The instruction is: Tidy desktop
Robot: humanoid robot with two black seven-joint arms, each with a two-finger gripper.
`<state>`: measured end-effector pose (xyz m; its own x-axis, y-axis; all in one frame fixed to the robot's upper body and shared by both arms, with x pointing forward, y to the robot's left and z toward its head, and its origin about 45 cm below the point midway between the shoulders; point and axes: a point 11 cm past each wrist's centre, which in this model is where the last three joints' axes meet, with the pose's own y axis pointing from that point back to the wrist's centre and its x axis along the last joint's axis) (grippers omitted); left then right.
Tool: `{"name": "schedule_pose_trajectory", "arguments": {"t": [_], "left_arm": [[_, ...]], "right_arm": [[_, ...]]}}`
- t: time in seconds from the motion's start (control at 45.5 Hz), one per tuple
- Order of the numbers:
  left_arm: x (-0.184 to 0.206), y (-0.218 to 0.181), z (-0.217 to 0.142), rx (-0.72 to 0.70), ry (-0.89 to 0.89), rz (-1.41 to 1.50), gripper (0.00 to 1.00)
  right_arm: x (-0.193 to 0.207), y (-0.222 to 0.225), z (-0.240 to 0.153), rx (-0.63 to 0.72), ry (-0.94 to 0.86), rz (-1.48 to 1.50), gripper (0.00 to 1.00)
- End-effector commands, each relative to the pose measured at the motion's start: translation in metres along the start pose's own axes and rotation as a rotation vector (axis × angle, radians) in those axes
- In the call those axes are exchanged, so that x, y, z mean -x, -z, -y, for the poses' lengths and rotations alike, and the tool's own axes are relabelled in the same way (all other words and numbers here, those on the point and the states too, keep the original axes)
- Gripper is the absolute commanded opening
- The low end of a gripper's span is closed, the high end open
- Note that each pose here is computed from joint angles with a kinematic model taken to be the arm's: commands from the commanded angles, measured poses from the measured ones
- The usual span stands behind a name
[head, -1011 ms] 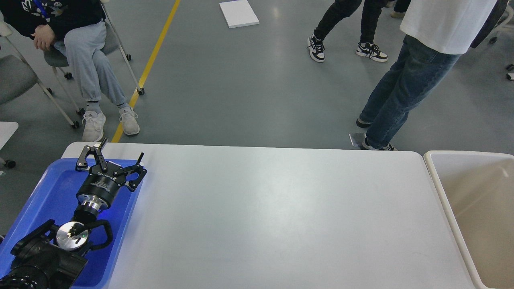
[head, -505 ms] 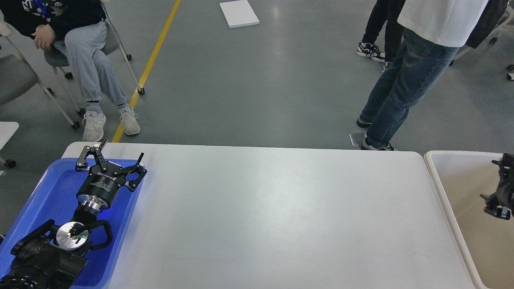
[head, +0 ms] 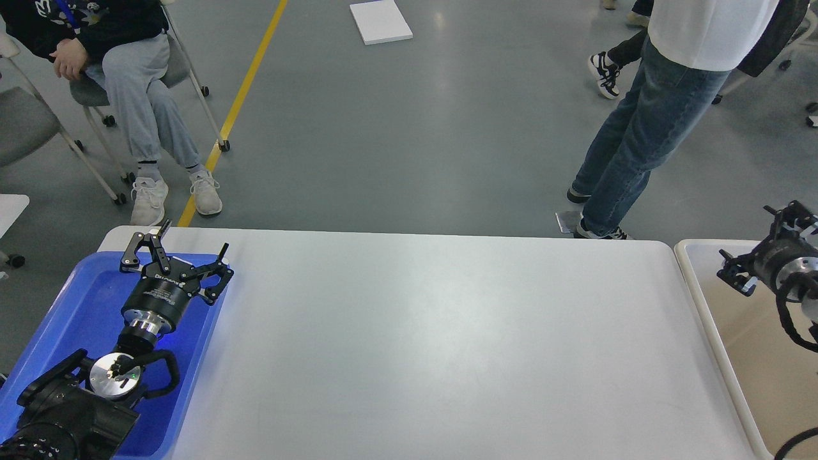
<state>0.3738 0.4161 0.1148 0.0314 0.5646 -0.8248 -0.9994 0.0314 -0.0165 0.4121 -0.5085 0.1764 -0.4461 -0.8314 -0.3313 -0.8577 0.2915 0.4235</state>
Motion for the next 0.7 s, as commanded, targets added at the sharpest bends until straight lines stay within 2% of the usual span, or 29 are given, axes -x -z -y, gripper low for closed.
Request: {"name": "schedule_pose_trajectory", "arguments": {"t": [0.0, 0.132, 0.22, 0.286, 0.418, 0.681], "left_arm": [[0.0, 0.0, 0.0, 0.001, -0.001, -0.001, 1.0], [0.0, 0.0, 0.0, 0.002, -0.001, -0.002, 1.0], [0.0, 0.0, 0.0, 0.001, 0.001, -0.001, 1.0], [0.0, 0.0, 0.0, 0.001, -0.001, -0.001, 1.0], [0.0, 0.0, 0.001, 0.0, 0.001, 0.0, 1.0], [0.0, 0.0, 0.0, 0.0, 0.0, -0.001, 1.0]], "right_arm": [[0.041, -0.007, 0.001, -0.036, 0.151, 0.107, 1.0], [0.101, -0.037, -0.001, 0.015, 0.292, 0.129, 1.0], [0.126, -0.041, -0.01, 0.024, 0.374, 0.134, 1.0], [0.122, -0.04, -0.014, -0.013, 0.379, 0.183, 1.0], [0.1, -0.024, -0.018, -0.224, 0.327, 0.33, 1.0], [0.082, -0.071, -0.028, -0.263, 0.312, 0.338, 1.0]]}}
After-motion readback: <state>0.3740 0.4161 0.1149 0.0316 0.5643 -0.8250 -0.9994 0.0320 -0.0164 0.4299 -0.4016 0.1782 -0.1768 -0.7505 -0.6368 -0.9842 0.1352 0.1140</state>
